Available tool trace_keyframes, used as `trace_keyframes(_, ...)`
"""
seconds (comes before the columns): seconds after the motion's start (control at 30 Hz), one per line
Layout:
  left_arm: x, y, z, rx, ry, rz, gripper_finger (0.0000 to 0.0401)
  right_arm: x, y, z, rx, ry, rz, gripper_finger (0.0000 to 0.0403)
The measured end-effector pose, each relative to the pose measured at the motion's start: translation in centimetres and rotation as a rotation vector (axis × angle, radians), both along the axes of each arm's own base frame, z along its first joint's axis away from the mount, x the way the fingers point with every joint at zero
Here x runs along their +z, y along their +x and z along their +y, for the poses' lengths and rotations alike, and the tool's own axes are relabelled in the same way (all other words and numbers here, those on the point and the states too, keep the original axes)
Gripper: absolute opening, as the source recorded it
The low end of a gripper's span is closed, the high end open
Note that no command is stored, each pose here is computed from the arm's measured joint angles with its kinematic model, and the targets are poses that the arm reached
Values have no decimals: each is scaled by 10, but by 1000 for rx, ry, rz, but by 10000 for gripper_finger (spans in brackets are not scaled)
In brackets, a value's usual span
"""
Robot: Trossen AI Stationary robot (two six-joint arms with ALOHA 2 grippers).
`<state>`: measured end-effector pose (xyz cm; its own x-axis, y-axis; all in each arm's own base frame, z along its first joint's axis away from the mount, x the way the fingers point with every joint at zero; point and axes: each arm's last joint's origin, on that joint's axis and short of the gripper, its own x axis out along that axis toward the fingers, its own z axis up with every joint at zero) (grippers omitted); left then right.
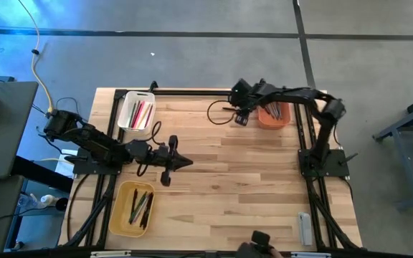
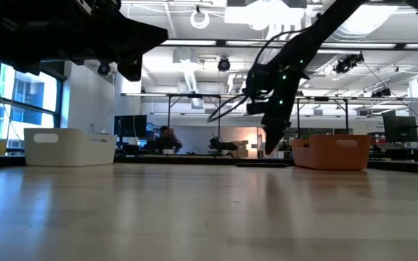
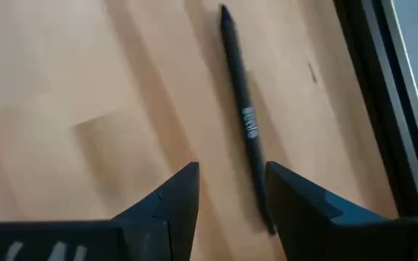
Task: Sort crayons/erasers/pens/pencils in bins
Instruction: Put the black pen into the yellow bin
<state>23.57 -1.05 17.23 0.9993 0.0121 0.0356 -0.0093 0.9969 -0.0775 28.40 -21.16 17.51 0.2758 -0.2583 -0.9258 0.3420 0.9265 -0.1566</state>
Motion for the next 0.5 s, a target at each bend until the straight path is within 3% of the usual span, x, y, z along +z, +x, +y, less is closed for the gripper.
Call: trace_keyframes(0.5, -1, 0, 0, -8, 1, 15, 1, -28, 24, -39, 26, 76, 89, 150)
